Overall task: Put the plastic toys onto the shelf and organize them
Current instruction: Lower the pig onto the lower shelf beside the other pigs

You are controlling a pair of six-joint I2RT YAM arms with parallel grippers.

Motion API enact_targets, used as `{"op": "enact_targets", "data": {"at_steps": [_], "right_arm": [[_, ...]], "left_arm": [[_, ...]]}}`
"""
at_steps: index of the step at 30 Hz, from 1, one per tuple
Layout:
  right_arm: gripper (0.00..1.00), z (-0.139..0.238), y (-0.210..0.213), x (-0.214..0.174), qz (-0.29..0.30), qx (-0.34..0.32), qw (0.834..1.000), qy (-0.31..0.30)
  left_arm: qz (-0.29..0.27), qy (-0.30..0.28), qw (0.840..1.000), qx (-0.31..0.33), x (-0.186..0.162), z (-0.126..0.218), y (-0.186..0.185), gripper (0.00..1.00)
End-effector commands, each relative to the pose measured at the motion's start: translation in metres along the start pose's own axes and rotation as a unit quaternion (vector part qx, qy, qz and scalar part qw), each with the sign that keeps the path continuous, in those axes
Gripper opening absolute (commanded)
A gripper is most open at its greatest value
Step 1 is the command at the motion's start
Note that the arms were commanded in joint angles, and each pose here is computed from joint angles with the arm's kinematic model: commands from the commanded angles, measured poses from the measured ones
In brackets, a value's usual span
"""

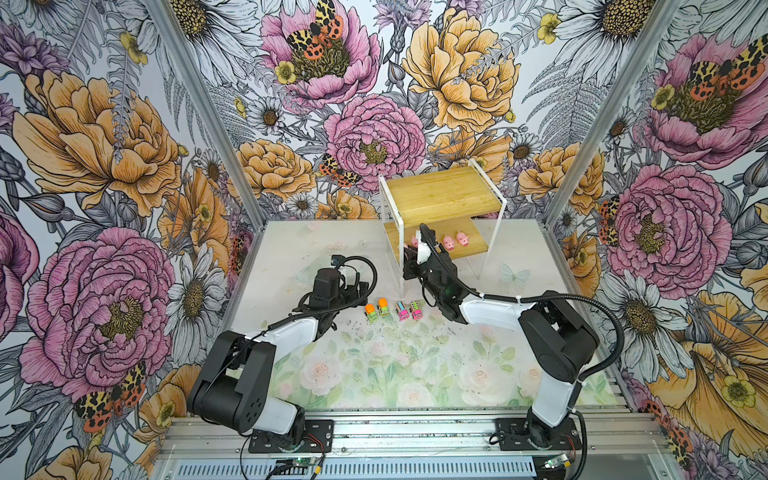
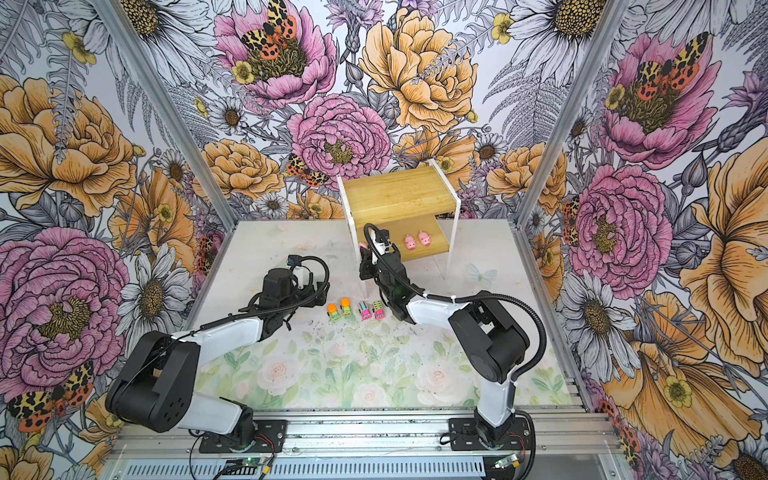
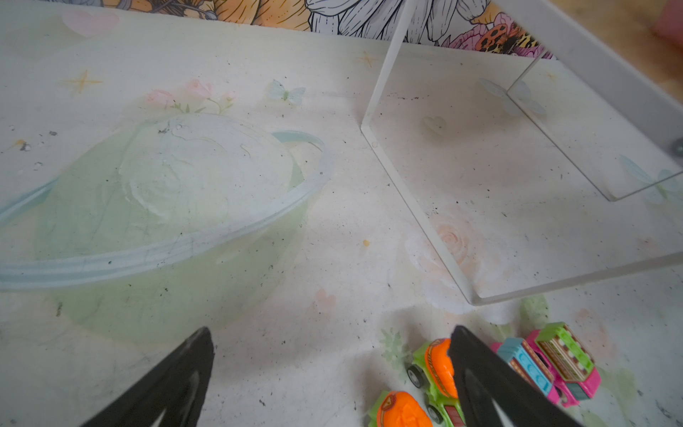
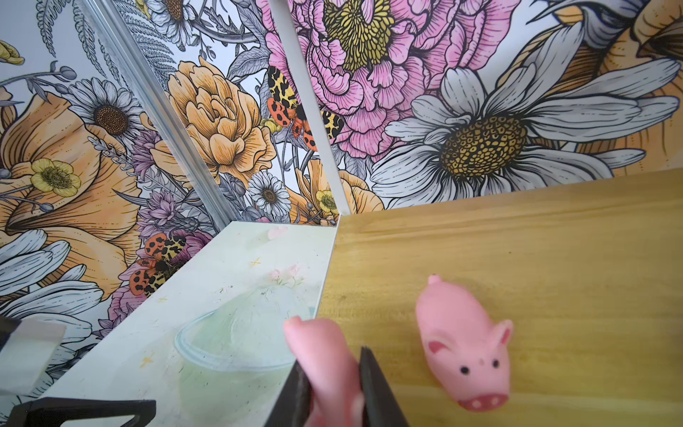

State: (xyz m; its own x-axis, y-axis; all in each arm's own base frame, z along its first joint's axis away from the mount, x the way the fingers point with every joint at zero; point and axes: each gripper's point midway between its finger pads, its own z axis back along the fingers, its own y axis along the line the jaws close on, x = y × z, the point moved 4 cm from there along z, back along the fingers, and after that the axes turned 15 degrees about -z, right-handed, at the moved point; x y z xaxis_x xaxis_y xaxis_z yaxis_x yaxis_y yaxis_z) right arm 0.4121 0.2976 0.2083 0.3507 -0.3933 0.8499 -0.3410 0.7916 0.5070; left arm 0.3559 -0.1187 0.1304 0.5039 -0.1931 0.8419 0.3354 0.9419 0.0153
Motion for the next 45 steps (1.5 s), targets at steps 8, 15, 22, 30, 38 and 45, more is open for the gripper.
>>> {"op": "enact_targets", "data": {"at_steps": [8,15,22,30,38,45], "right_arm": [[0.31,-0.009,0.005,0.001,-0.008,0.001,1.000,-0.016],[0.34,-0.008,0.004,0.000,-0.005,-0.001,1.000,-0.014],[0.32,-0.010,0.005,-0.003,-0.005,0.004,1.000,-0.007],[0.31,-0.009,0.007,-0.005,-0.001,0.012,1.000,0.003],[0.30,-0.005,0.009,-0.010,0.013,0.024,0.999,0.016],[0.29,-0.004,0.011,-0.011,0.021,0.031,0.999,0.026]], "left_arm": [[-0.007,-0.009,1.000,0.000,0.008,0.000,0.001,0.99],[-0.007,-0.009,1.000,0.001,0.008,0.000,0.002,0.99],[-0.007,-0.009,1.000,0.000,0.008,0.000,0.002,0.99],[-0.007,-0.010,1.000,0.001,0.008,0.000,0.002,0.99],[-0.007,-0.009,1.000,0.001,0.008,-0.001,0.002,0.99],[-0.007,-0.008,1.000,0.002,0.008,-0.001,0.002,0.99]]}}
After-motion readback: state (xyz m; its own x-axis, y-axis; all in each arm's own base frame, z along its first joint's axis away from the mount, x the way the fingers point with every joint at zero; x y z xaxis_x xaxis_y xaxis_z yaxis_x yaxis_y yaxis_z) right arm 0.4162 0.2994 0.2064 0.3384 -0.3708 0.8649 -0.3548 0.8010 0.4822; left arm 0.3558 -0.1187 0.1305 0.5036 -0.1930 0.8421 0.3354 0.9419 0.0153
